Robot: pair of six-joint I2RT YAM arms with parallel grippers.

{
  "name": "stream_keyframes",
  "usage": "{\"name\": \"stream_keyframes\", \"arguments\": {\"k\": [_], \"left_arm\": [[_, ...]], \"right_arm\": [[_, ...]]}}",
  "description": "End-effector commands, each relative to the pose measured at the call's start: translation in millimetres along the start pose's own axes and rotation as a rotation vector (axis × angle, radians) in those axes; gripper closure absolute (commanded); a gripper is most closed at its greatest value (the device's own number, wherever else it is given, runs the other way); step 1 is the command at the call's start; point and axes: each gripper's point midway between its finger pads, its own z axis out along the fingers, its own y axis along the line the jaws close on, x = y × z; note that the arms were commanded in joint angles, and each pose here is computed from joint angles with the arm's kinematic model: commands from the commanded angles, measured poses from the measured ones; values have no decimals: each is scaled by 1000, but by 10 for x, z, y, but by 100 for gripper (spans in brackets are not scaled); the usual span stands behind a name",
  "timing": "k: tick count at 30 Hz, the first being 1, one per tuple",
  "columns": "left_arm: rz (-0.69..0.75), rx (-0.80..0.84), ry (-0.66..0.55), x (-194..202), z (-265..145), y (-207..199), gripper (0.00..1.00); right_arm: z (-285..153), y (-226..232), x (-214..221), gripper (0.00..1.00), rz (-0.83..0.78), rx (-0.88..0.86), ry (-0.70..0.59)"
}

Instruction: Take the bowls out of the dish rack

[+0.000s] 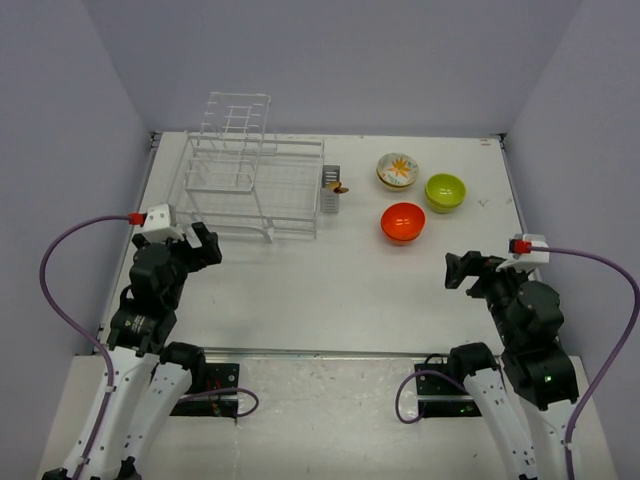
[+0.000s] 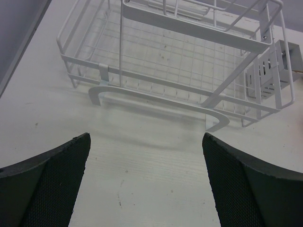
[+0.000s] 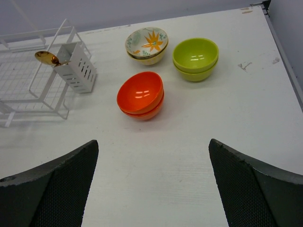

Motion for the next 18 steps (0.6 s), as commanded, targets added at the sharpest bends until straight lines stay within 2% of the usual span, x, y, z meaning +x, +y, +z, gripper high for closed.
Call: {"name": "stream_keyframes", "arguments": {"k": [1, 5, 18], "left_arm": [[15, 37, -30, -65, 25, -78, 0], [11, 28, -32, -62, 27, -66, 0], [14, 27, -41, -78, 14, -61, 0]], "right_arm": [[6, 4, -66, 1, -24, -8, -40], [-26, 0, -97, 1, -28, -15, -77], [51, 34, -90, 1, -6, -19, -58]]}}
